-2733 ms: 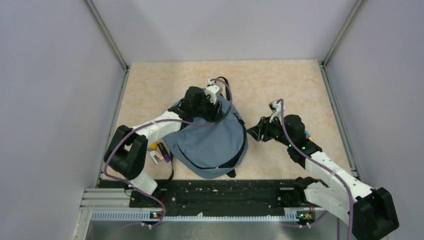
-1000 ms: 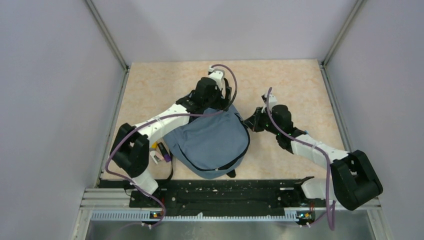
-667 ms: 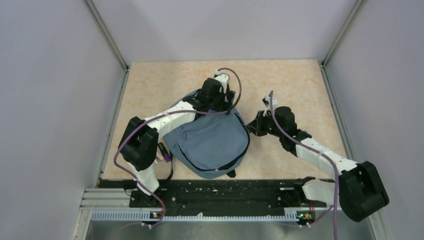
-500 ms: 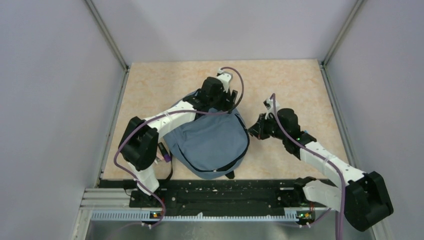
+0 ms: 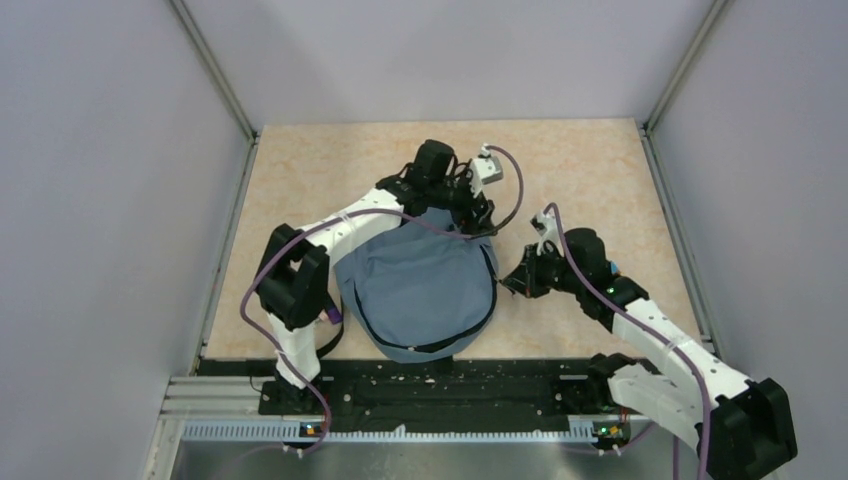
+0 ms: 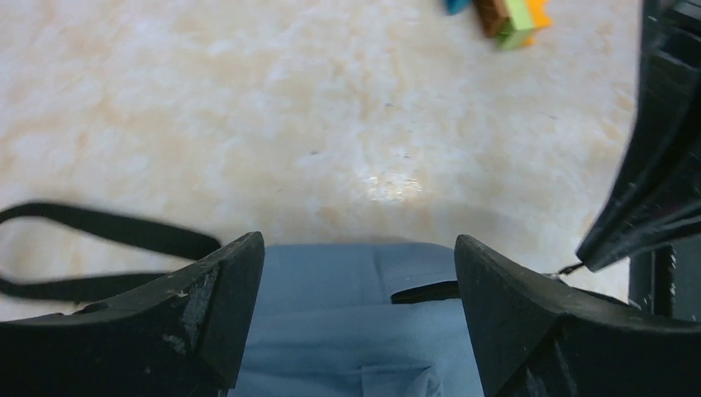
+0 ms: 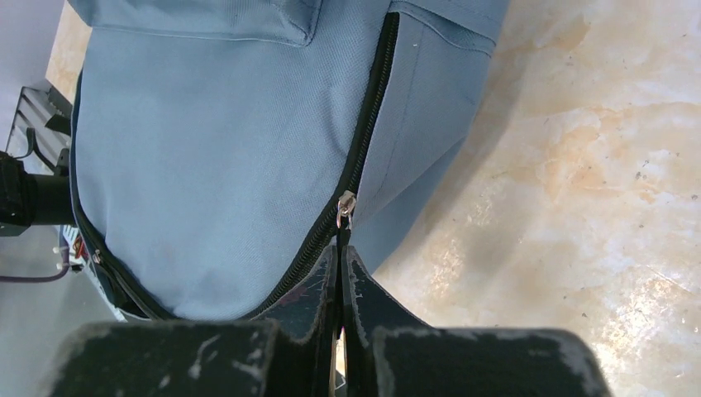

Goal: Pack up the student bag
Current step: Zip the student bag at the center of the board.

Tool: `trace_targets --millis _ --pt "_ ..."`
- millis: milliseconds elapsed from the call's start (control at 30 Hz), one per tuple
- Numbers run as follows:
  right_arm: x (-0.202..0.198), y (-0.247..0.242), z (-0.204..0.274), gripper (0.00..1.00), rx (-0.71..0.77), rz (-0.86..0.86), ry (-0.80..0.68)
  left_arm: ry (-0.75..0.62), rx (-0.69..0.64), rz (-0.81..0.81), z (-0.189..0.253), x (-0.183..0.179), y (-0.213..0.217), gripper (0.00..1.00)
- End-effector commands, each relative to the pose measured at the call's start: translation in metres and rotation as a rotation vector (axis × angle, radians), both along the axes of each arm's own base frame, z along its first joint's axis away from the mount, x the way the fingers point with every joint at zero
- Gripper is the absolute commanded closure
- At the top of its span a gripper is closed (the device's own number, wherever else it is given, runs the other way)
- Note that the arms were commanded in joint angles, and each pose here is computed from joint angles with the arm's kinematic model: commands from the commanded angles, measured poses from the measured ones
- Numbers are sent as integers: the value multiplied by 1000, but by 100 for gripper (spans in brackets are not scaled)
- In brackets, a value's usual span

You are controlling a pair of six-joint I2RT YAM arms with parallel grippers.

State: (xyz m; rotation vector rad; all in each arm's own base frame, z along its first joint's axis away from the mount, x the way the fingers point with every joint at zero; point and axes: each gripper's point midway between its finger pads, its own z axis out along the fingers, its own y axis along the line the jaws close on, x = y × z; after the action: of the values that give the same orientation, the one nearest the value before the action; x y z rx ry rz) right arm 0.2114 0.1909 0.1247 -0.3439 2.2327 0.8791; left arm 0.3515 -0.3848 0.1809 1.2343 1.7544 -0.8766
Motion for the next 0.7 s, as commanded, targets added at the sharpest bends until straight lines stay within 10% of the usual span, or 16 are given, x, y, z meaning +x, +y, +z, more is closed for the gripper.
trace_targets --millis 0,500,667 --pt "1 -1 7 100 8 -14 -12 -11 -39 -335 -3 -38 -13 11" --pt "7 -4 16 100 -2 -39 -33 201 42 -487 -62 -62 -10 12" --pt "8 -4 16 100 1 -49 -39 283 58 -503 -72 -69 -9 30"
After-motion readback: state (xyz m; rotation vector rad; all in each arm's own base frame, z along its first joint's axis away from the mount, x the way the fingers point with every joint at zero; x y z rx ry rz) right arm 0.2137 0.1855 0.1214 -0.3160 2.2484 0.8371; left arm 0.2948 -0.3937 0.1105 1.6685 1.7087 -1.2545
